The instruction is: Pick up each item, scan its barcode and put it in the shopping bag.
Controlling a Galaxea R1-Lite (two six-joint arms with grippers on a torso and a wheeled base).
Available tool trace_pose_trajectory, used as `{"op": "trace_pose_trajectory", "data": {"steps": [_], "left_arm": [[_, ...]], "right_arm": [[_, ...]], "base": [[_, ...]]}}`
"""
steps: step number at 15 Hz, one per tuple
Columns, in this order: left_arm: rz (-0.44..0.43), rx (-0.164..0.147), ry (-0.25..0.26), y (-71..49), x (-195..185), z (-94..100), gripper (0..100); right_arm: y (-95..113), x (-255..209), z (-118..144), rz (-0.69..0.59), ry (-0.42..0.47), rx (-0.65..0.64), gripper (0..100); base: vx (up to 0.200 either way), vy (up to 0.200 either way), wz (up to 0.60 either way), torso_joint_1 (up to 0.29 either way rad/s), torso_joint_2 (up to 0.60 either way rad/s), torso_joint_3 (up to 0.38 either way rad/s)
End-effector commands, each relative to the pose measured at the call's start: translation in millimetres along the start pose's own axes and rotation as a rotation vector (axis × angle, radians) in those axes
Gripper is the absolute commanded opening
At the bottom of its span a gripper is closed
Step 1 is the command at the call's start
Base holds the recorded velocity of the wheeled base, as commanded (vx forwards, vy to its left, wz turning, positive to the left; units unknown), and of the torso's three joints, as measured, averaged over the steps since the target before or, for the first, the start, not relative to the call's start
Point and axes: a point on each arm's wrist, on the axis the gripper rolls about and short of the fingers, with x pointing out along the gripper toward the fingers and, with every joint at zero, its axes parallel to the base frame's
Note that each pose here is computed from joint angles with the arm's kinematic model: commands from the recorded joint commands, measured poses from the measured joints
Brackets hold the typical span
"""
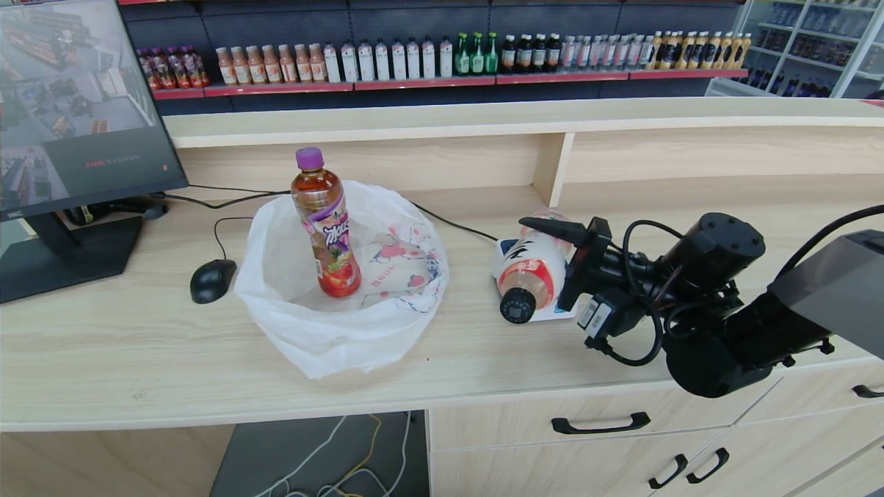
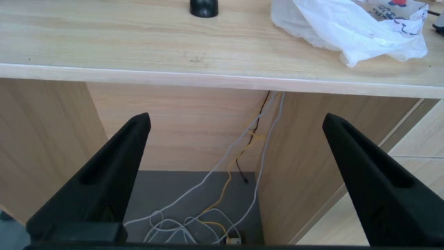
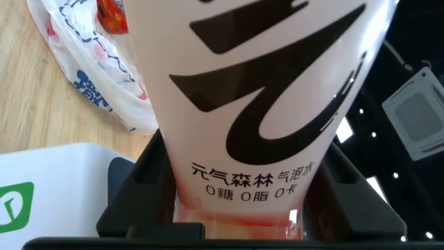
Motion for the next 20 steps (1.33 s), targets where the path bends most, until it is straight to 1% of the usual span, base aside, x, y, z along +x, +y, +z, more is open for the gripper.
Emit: {"op": "trace_pose_trajectory", "data": {"steps": [1,6,10,12,14,17,20], "left_arm": [[0.001,-0.001,-0.001,0.0,0.0,0.1,100],[0.001,0.000,-0.001,0.0,0.0,0.1,100],[0.001,0.000,-0.001,0.0,0.0,0.1,100],[0.001,0.000,-0.001,0.0,0.0,0.1,100],[0.001,0.000,-0.001,0.0,0.0,0.1,100],[0.001,0.002,-0.001,0.0,0.0,0.1,100],[0.001,0.000,-0.001,0.0,0.0,0.1,100]], "right_arm": [[1.8,-0.4,0.5,0.005,0.000,0.000,0],[8.8,-0.6,-1.3,0.016,0.003,0.002,0],[5.2,-0.1,0.1,0.010,0.000,-0.002,0],[1.0,1.0,2.8,0.004,-0.006,-0.008,0],[-8.6,3.9,10.4,-0.011,-0.022,-0.018,0],[-23.3,3.7,22.2,-0.027,-0.039,-0.006,0],[-30.4,-0.5,28.4,-0.030,-0.039,0.016,0]], "base": [[0.000,0.000,0.00,0.000,0.00,0.000],[0.000,0.000,0.00,0.000,0.00,0.000],[0.000,0.000,0.00,0.000,0.00,0.000],[0.000,0.000,0.00,0.000,0.00,0.000],[0.000,0.000,0.00,0.000,0.00,0.000],[0.000,0.000,0.00,0.000,0.00,0.000],[0.000,0.000,0.00,0.000,0.00,0.000]]}}
